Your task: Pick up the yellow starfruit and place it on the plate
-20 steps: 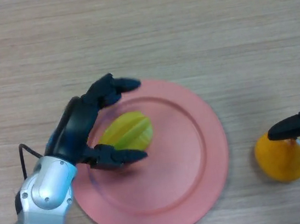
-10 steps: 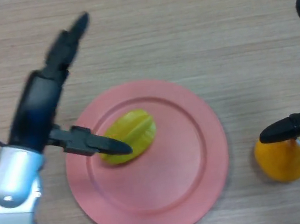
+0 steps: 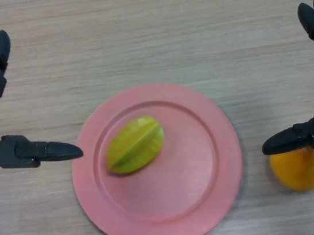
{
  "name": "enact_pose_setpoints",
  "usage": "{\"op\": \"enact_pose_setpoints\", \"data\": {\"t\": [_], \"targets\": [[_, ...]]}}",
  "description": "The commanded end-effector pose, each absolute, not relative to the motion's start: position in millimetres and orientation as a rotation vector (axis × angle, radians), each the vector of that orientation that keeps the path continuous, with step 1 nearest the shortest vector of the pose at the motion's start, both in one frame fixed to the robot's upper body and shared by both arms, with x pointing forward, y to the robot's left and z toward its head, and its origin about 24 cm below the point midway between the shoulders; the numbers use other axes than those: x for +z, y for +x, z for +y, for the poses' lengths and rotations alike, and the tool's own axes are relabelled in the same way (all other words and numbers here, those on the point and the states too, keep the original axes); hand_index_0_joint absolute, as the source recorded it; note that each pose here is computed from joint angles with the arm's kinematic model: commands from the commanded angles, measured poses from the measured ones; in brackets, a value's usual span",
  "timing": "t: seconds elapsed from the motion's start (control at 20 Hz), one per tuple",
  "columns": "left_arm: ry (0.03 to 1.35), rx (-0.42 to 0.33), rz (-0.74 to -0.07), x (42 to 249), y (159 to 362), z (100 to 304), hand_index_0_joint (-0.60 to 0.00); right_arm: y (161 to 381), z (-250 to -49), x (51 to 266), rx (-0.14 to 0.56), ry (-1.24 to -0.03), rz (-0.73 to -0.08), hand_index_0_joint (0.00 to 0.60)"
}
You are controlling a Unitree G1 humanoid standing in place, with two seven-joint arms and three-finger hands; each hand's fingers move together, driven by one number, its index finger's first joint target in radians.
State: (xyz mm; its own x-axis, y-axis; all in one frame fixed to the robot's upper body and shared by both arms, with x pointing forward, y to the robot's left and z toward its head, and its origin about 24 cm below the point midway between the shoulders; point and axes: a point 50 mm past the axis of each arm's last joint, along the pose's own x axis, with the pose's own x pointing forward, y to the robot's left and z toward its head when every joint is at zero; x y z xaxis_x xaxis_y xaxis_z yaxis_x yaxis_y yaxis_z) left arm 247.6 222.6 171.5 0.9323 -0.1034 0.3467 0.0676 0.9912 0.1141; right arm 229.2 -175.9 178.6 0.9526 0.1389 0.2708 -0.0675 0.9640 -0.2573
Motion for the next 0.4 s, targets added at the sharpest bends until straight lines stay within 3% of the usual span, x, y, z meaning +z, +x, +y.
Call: {"op": "enact_pose_setpoints", "data": {"t": [0.05,0.4], "targets": [[0.145,-0.055,-0.557,208.3,236.3,233.7,0.0,220.5,-175.9,208.5,0.089,-0.241,-0.504,0.0],[0.167,-0.013,-0.566,209.0,234.3,237.6,0.0,223.8,-172.7,203.8,0.102,-0.25,-0.498,0.0]]}}
